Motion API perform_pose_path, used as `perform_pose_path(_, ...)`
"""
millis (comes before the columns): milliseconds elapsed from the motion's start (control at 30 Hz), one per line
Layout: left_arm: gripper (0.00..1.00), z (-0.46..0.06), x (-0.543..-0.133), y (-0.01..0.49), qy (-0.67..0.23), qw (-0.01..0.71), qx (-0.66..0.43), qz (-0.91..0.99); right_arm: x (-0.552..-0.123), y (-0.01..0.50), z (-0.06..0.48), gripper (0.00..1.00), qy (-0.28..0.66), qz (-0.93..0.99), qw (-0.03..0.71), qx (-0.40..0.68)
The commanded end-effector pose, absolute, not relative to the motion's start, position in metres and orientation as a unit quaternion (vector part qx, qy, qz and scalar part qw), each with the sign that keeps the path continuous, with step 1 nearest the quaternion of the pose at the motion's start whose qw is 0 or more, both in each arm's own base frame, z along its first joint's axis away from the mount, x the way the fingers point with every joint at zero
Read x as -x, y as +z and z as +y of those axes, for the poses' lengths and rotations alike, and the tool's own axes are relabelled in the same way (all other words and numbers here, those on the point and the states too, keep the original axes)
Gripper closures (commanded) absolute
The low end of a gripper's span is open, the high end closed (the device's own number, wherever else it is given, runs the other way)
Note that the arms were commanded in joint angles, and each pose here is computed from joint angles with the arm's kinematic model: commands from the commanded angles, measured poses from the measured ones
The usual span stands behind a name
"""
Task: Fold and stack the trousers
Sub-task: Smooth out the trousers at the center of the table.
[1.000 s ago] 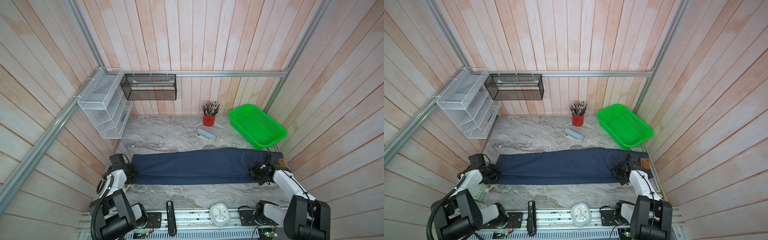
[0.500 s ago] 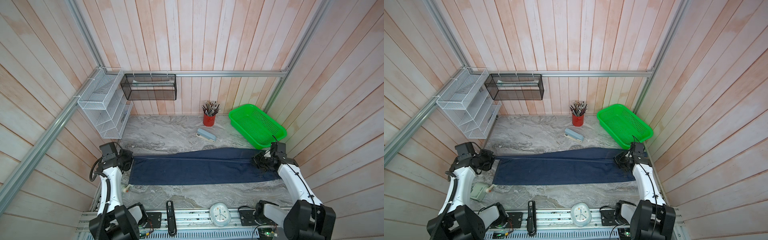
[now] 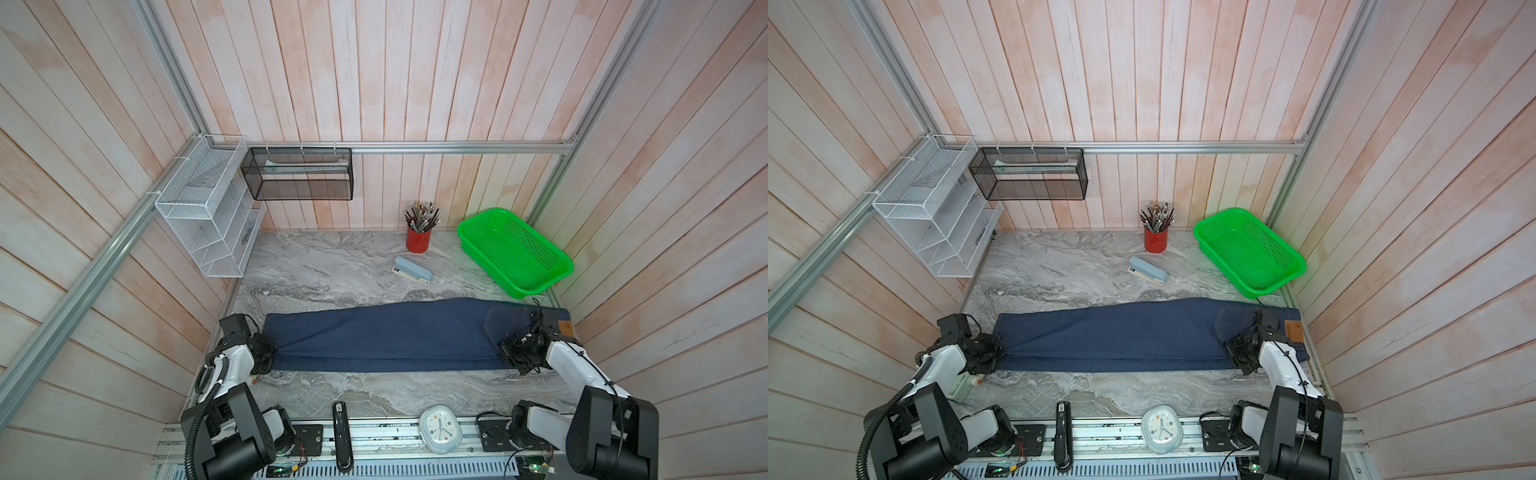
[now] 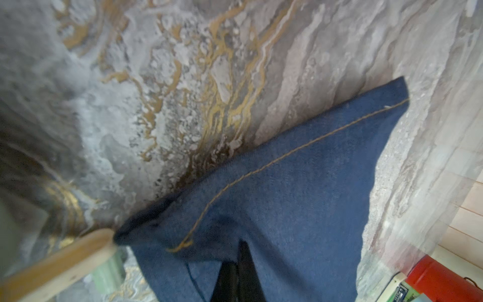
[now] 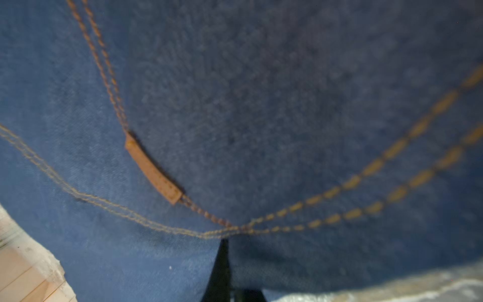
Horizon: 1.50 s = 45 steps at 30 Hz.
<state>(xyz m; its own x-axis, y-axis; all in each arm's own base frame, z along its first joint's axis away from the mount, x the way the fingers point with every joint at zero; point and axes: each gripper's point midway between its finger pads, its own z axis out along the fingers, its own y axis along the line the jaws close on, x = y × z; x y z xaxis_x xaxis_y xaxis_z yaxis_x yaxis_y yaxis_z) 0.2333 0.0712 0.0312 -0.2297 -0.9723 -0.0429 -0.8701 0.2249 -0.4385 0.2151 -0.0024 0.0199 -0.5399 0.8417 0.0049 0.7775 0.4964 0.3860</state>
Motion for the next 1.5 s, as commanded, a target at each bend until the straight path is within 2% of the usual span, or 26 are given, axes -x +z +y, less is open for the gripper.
perform_pose_path(0,1.00,0.089,-0.241,0.040,-0.140,0.200,0.597,0.764,-0.214,0.013,-0.017,1.00,0.139,0.864,0.108,-0.472)
perform_pose_path(267,1.00,0.096,-0.246,0.076,-0.139,0.240,0.590,0.758,-0.225,0.035,-0.022,1.00,0.140,0.862,0.131,-0.470)
perform_pose_path(500,1.00,0.086,-0.232,0.047,-0.139,0.194,0.599,0.765,-0.211,0.020,-0.020,1.00,0.130,0.865,0.108,-0.473)
perform_pose_path(533,1.00,0.085,-0.231,0.046,-0.141,0.190,0.600,0.764,-0.210,0.020,-0.020,0.95,0.132,0.864,0.106,-0.474)
perform_pose_path(567,0.96,0.085,-0.231,0.046,-0.141,0.188,0.602,0.764,-0.209,0.020,-0.019,0.87,0.132,0.864,0.105,-0.474)
perform_pose_path(600,0.90,0.086,-0.231,0.047,-0.140,0.187,0.602,0.763,-0.207,0.021,-0.020,0.80,0.130,0.864,0.105,-0.474)
perform_pose_path(667,0.71,0.088,-0.231,0.052,-0.135,0.185,0.604,0.764,-0.204,0.025,-0.022,0.69,0.122,0.865,0.105,-0.475)
perform_pose_path(733,0.60,0.092,-0.232,0.061,-0.127,0.191,0.604,0.763,-0.202,0.033,-0.023,0.59,0.117,0.866,0.107,-0.475)
perform_pose_path(767,0.54,0.095,-0.232,0.067,-0.123,0.194,0.606,0.762,-0.201,0.039,-0.023,0.53,0.115,0.867,0.110,-0.473)
perform_pose_path(800,0.50,0.097,-0.234,0.073,-0.121,0.201,0.606,0.760,-0.201,0.043,-0.024,0.42,0.113,0.868,0.112,-0.471)
perform_pose_path(833,0.46,0.099,-0.236,0.080,-0.119,0.208,0.605,0.759,-0.201,0.050,-0.024,0.37,0.112,0.869,0.116,-0.469)
perform_pose_path(1000,0.25,0.105,-0.249,0.116,-0.129,0.242,0.596,0.755,-0.208,0.074,-0.029,0.35,0.103,0.872,0.118,-0.463)
perform_pose_path(1233,0.25,0.095,-0.266,0.112,-0.171,0.239,0.579,0.760,-0.251,0.118,-0.082,0.35,0.043,0.826,0.245,-0.506)
perform_pose_path(1367,0.25,0.087,-0.273,0.087,-0.181,0.211,0.567,0.775,-0.260,0.104,-0.120,0.37,0.048,0.787,0.255,-0.560)
perform_pose_path(1467,0.27,0.080,-0.282,0.072,-0.189,0.197,0.555,0.786,-0.271,0.087,-0.138,0.46,0.080,0.759,0.257,-0.592)
